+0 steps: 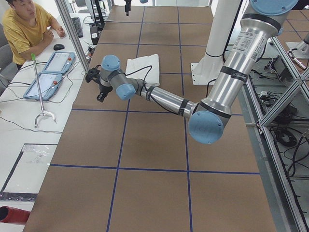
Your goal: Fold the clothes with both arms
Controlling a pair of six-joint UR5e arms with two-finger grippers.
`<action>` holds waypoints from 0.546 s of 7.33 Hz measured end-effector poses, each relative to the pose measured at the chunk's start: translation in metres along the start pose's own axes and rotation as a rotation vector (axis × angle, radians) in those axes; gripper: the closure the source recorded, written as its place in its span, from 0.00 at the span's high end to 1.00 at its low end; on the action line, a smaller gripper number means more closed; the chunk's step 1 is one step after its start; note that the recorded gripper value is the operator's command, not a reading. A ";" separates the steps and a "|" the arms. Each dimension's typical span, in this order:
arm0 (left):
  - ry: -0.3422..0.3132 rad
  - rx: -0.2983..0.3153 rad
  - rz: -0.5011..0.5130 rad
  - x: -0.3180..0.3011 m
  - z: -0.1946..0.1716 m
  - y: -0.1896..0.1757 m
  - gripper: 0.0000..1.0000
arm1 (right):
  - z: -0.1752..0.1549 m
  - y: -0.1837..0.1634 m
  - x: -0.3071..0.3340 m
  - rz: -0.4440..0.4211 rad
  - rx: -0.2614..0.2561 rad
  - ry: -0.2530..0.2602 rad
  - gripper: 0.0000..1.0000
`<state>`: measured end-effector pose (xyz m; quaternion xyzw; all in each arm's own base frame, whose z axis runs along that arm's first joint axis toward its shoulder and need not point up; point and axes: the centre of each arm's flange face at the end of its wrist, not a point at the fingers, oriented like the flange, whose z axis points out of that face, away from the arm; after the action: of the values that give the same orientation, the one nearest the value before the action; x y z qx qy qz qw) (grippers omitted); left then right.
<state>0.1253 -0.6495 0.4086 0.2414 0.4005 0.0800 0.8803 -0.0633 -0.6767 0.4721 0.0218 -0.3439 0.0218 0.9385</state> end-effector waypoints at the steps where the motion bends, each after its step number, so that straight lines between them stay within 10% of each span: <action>1: -0.043 -0.042 0.020 -0.040 -0.027 -0.002 0.67 | -0.026 0.006 0.047 -0.060 -0.037 0.014 1.00; 3: -0.102 -0.125 -0.010 -0.094 -0.083 0.007 0.78 | -0.049 0.051 0.090 -0.097 -0.062 -0.004 1.00; 4: -0.076 -0.147 -0.040 -0.106 -0.097 0.028 0.99 | -0.051 0.074 0.094 -0.099 -0.061 -0.038 1.00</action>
<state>-0.0156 -0.6258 0.4380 0.1708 0.3647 0.0826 0.9116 0.0369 -0.5972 0.4954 0.0107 -0.3608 -0.0354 0.9319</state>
